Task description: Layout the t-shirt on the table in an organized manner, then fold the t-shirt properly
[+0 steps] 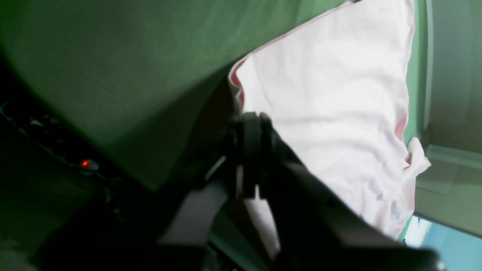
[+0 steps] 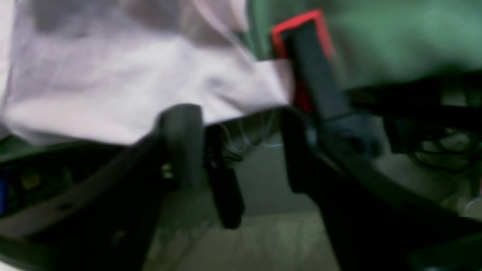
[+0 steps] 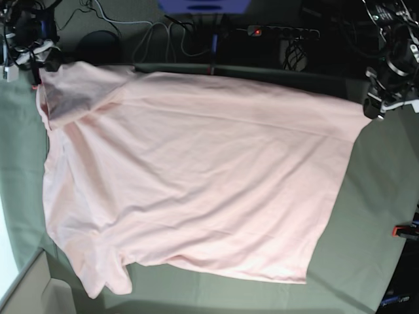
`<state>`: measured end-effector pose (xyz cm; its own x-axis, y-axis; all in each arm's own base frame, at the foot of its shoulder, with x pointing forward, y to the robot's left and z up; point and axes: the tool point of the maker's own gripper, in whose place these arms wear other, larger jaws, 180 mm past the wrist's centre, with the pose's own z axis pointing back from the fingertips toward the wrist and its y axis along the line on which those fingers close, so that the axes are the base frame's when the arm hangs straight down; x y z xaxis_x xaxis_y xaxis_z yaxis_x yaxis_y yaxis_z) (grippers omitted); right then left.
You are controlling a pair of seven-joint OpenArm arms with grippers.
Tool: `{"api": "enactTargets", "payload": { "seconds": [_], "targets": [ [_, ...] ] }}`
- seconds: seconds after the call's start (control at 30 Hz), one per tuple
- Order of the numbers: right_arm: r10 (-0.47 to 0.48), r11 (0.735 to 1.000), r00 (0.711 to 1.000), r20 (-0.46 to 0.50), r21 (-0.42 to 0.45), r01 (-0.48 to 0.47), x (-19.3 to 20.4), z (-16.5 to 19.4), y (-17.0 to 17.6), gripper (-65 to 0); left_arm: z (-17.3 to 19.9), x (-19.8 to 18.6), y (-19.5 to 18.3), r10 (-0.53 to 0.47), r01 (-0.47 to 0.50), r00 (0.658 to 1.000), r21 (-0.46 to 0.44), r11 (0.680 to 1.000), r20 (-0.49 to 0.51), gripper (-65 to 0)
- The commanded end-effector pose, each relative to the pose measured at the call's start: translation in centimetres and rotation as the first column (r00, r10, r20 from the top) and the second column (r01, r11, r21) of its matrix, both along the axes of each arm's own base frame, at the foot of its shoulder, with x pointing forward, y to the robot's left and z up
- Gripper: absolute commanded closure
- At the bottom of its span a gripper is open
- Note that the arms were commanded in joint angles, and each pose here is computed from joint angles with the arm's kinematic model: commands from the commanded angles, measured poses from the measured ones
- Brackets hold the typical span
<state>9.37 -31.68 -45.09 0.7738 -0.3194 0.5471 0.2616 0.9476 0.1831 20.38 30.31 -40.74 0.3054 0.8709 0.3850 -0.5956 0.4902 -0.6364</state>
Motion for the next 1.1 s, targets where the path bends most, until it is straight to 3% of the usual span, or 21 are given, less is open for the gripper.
{"api": "enactTargets", "payload": {
  "seconds": [0.0,0.37,0.43,0.57,0.8,0.97,1.07],
  "targets": [
    [-0.004,1.0,1.0,0.024,-0.029,0.004,0.6,0.8,-1.1,-36.8,1.0,0.6,0.5,0.003,-0.003,0.999,0.011,1.0,0.032,-0.2],
    [-0.035,0.999,0.999,0.028,0.017,0.034,1.4,-0.5,-0.8,-34.4,1.0,0.6,0.5,0.003,-0.003,1.0,0.013,1.0,0.031,-0.2],
    [-0.018,1.0,0.999,0.034,0.025,0.018,2.0,-0.6,-0.3,-26.7,1.0,0.6,0.5,0.003,-0.003,1.0,0.013,1.0,0.031,-0.2],
    [0.02,0.999,0.999,0.027,0.038,-0.021,2.4,-0.9,0.8,0.0,1.0,0.6,0.6,0.004,-0.004,0.999,0.014,1.0,0.032,-0.2],
    [0.071,0.996,0.995,0.076,-0.053,-0.067,2.7,2.4,0.4,0.0,1.1,0.6,0.6,0.006,-0.007,0.999,0.01,1.0,0.035,-0.2],
    [-0.001,0.987,0.987,0.158,-0.156,0.025,2.7,6.4,-1.7,0.0,1.1,0.6,0.5,0.005,-0.005,0.999,0.009,1.0,0.035,-0.2],
    [-0.003,0.984,0.985,0.171,-0.175,0.033,2.7,7.2,-2.0,0.0,1.1,0.6,0.6,0.005,-0.005,0.999,0.01,1.0,0.034,-0.2]
  ]
}}
